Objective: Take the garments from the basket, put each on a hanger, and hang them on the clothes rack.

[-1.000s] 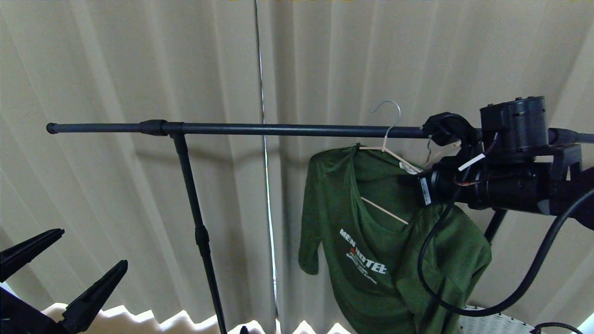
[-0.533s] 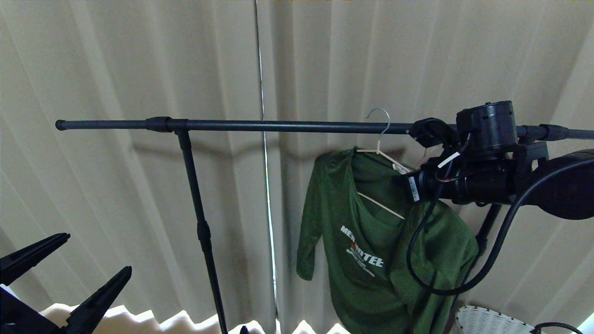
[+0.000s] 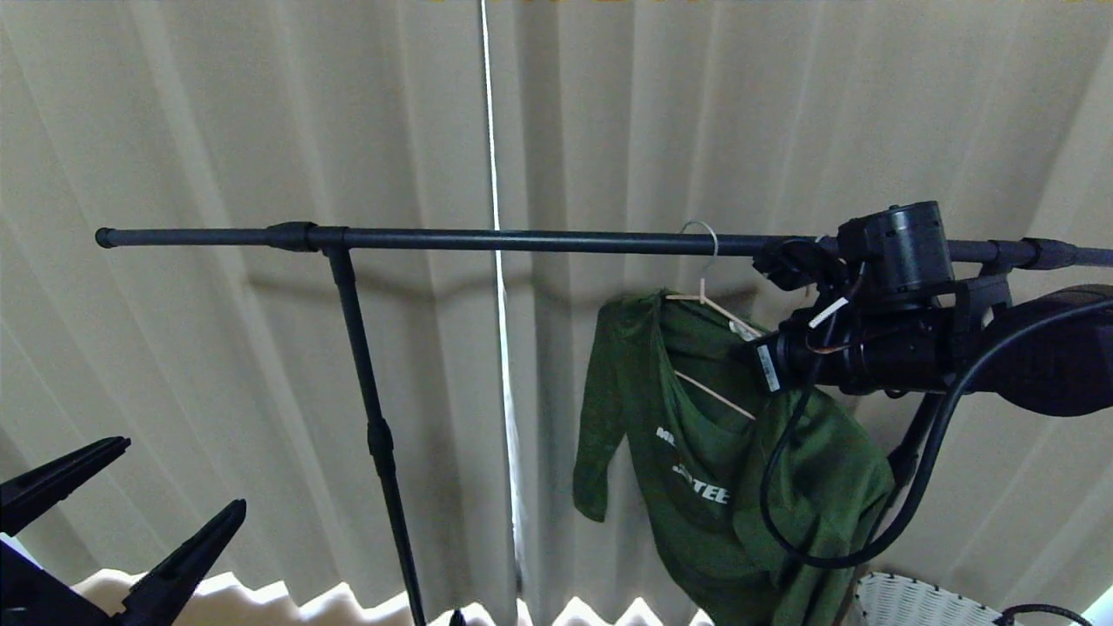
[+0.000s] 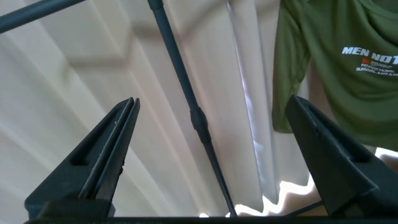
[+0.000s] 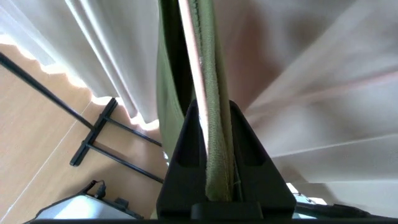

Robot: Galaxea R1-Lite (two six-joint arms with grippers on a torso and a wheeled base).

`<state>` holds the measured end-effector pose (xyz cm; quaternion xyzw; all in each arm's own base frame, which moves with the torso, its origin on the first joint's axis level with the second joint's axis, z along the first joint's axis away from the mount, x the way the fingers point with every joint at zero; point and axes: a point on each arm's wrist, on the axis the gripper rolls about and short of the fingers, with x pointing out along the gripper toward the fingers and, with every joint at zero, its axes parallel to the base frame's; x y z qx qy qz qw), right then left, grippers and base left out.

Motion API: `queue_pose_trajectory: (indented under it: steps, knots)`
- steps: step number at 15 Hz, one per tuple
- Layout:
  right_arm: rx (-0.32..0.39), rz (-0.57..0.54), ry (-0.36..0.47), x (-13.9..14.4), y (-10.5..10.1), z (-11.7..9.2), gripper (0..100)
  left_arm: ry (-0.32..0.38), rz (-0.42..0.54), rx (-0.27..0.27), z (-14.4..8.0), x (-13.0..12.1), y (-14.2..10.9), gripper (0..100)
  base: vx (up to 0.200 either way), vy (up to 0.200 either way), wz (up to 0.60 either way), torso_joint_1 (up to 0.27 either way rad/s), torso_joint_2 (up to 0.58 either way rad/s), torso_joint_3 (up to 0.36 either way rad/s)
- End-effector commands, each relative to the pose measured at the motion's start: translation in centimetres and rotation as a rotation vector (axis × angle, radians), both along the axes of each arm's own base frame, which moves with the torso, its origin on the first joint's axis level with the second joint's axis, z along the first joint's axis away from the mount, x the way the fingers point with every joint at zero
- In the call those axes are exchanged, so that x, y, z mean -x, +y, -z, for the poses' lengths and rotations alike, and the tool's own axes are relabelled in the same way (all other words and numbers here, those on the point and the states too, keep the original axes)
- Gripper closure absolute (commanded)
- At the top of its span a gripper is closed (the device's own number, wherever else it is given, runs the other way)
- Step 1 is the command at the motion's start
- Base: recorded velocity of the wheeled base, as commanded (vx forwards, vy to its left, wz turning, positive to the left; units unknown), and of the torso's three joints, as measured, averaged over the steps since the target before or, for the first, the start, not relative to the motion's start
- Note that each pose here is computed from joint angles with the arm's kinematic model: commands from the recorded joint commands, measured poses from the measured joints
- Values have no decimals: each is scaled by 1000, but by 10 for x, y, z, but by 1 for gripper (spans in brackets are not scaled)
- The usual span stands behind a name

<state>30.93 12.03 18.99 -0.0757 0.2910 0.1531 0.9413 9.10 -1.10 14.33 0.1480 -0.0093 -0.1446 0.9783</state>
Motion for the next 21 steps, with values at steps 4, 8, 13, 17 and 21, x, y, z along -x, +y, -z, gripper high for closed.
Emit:
queue_pose_trajectory:
  steps: [4,8,13,17,21]
  knots:
    - [-3,-5,-9,0,1,-2,100,-2,0,0,0,0,0,0,0,0,0,0,0,0]
    - [-7,-5,-16,1,1,-4,0,-7,0,1,-1,1,0,0,0,0,0,0,0,0]
    - [-67,-8,-32,11,7,-7,0,-13,0,1,-1,2,0,0,0,0,0,0,0,0]
    - [-143,-41,-141,35,10,-11,0,6,-1,1,2,10,1,0,0,0,0,0,0,0]
    - [-194,-91,-233,68,8,-11,0,5,-8,3,2,14,1,0,0,0,0,0,0,0]
